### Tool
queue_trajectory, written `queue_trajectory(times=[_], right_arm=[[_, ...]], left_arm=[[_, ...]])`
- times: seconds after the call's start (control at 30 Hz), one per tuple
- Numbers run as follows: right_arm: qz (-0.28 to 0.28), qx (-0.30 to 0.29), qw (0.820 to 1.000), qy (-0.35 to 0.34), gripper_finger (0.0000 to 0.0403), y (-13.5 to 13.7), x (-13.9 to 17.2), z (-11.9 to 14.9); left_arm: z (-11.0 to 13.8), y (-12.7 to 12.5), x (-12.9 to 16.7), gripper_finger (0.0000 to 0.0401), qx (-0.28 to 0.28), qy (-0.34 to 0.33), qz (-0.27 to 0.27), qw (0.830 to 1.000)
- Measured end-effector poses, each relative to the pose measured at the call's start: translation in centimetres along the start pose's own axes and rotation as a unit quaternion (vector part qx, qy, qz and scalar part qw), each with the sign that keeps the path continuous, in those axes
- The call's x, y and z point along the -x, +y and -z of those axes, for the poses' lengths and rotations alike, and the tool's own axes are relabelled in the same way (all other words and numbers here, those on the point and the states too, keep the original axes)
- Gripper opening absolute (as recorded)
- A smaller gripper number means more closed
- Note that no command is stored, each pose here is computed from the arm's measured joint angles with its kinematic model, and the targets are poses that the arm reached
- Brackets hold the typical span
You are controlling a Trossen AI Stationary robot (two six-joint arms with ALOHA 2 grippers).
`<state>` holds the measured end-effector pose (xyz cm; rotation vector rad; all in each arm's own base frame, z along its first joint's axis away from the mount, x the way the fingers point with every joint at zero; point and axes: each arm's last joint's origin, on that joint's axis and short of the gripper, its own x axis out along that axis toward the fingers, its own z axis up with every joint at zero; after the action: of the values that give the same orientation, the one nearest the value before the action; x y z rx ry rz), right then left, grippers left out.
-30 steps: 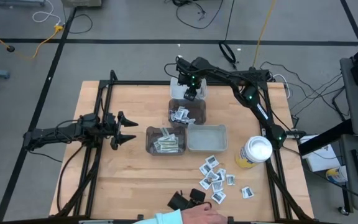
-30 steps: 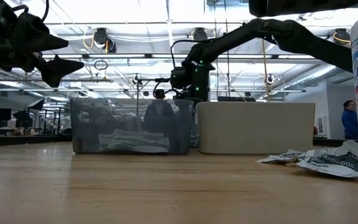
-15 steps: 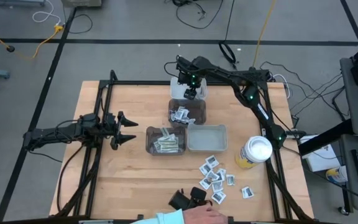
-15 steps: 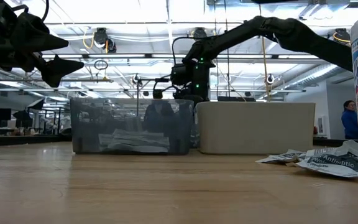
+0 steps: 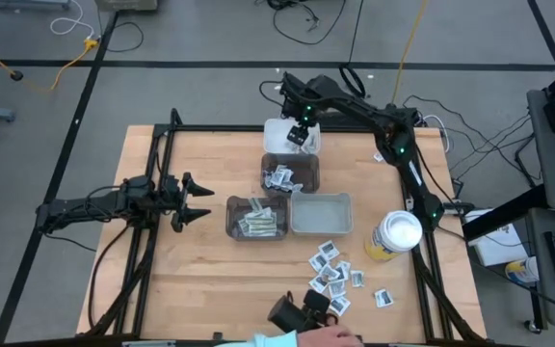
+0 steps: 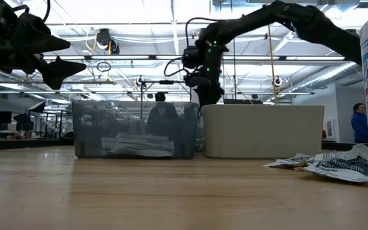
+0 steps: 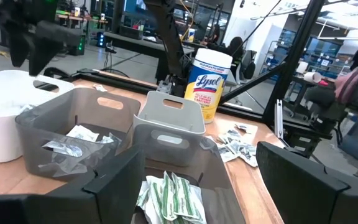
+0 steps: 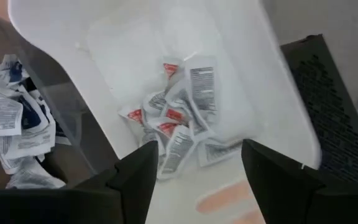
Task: Pick & Place First Aid Supplies
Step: Put the white ointment pack into the white bin
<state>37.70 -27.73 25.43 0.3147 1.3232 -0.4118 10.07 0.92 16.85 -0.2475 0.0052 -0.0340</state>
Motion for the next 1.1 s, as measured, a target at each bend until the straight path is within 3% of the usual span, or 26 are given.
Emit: queue_trajectory(times=[0.27, 0.43, 0.73, 1.1], right_arm=[[0.000, -0.010, 1.000, 0.002, 0.0228, 0.2, 1.1, 0.4], [0.014, -0.115, 0.993, 0.021, 0.0228, -0.5, 1.4, 0.9], [0.049, -0.298, 0.953, 0.028, 0.0222, -2.8, 3.7, 3.8], [0.055, -0.434, 0.899, 0.005, 0.0221, -2.9, 4.5, 12.6]], left_arm=[[0.0, 0.0, 0.0, 0.0310, 0.000, 0.000, 0.000, 1.000], [0.0, 0.0, 0.0, 0.0310, 0.000, 0.000, 0.000, 1.000], [0.0, 0.0, 0.0, 0.0310, 0.000, 0.000, 0.000, 1.000], [0.0, 0.0, 0.0, 0.0310, 0.000, 0.000, 0.000, 1.000]])
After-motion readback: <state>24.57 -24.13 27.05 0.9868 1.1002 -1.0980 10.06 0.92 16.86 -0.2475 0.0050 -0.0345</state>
